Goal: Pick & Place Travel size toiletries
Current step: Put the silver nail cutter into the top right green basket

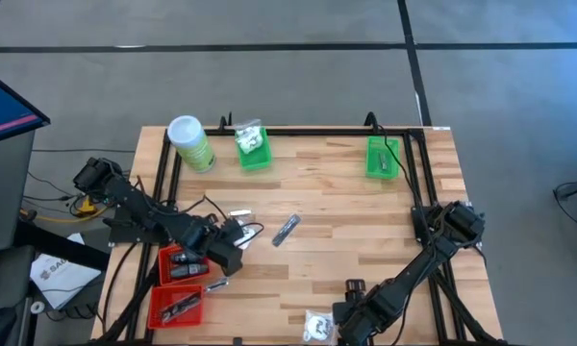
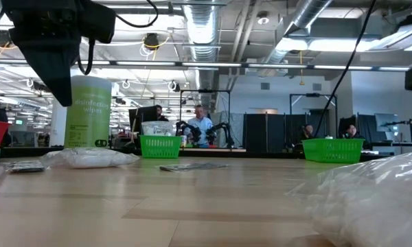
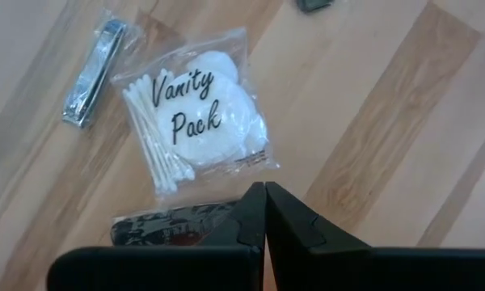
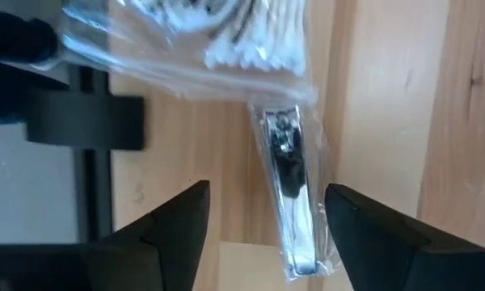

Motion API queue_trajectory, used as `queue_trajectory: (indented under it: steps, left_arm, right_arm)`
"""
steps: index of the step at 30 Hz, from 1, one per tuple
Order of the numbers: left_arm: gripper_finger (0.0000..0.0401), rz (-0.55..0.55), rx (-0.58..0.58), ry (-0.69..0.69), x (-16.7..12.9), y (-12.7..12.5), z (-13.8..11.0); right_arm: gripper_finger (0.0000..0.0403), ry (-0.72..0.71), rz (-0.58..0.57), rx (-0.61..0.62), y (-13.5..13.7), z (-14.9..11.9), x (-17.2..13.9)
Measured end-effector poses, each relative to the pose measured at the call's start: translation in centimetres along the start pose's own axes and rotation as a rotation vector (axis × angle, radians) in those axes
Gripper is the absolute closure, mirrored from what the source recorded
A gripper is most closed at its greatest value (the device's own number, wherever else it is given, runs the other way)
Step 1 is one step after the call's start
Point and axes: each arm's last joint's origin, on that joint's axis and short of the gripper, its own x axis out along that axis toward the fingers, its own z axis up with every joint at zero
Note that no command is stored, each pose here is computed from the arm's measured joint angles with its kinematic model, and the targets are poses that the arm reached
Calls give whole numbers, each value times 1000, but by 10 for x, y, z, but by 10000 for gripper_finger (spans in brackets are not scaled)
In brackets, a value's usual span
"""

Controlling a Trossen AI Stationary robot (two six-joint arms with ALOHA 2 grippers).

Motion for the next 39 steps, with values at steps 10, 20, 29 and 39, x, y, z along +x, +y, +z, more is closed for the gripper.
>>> queue_trajectory:
  steps: [10, 20, 29, 39]
  left_arm:
    - [401, -18, -5, -2, 0, -1, 1]
    - [401, -38, -27, -13, 1, -2, 4]
    - [401, -94, -62, -55, 1, -6, 11]
    - [401, -179, -95, -119, -1, -14, 18]
  right_arm:
    - [204, 34, -61, 5, -14, -13, 12]
    - [262, 16, -80, 45, -26, -3, 14]
    - [327, 3, -53, 56, -32, 6, 16]
    - [371, 20, 53, 217, -41, 20, 16]
